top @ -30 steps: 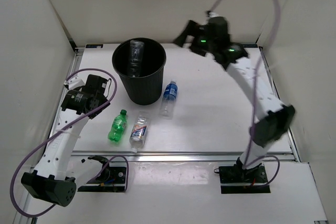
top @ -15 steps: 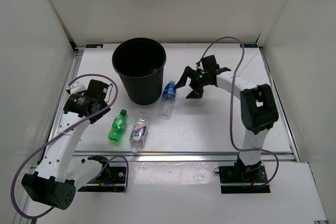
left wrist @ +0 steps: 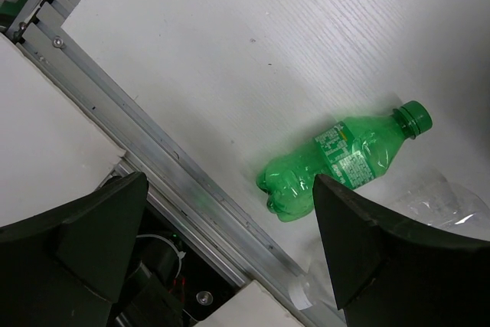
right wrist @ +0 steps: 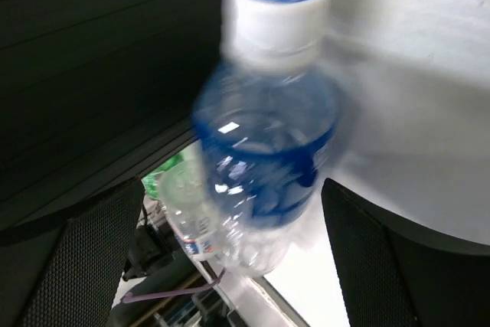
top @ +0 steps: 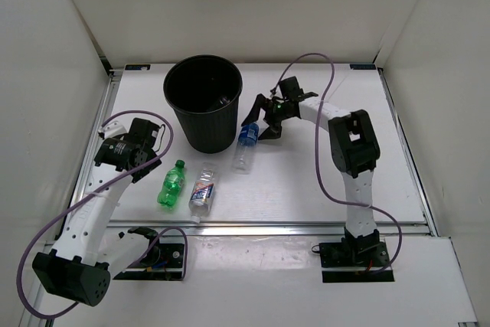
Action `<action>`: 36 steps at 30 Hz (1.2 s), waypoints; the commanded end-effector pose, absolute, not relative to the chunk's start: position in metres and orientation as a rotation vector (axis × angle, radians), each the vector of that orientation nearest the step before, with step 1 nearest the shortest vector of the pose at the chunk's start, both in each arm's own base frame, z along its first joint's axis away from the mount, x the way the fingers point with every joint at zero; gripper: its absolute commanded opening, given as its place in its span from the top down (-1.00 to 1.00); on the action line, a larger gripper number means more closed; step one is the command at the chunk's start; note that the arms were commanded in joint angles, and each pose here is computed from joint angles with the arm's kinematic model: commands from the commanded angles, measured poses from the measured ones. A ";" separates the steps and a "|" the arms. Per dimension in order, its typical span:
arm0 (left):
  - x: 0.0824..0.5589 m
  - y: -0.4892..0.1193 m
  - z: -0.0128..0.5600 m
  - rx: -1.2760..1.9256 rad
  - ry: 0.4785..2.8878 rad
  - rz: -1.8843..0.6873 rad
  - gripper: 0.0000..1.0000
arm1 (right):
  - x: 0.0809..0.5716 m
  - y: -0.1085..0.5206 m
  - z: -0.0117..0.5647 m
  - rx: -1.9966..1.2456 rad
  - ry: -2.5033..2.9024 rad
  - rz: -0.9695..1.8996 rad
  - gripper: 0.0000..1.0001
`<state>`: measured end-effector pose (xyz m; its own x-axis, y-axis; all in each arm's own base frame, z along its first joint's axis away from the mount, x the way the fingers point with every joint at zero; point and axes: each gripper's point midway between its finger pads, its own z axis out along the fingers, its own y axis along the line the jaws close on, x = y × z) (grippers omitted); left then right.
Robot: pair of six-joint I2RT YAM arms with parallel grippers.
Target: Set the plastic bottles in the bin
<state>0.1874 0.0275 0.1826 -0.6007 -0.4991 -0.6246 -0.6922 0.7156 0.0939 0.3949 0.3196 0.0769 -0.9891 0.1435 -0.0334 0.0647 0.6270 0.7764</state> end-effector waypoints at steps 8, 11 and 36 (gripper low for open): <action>0.171 0.034 0.185 -0.869 2.383 0.499 -1.00 | 0.375 0.328 0.026 0.165 2.941 1.332 -0.69; 0.171 0.030 0.183 -0.895 2.386 0.470 -1.00 | 0.364 0.303 0.027 0.235 2.982 1.305 0.06; 0.203 -0.025 0.159 -0.639 2.418 0.004 -1.00 | 0.442 0.398 0.425 -0.276 1.786 1.070 -1.00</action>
<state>0.1809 -0.0011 0.1555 -0.6175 -0.5466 -0.5656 -0.6222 0.7794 -0.0739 0.3949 0.3620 0.5255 -0.3885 0.3755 -0.8414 -0.7112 0.4584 0.5330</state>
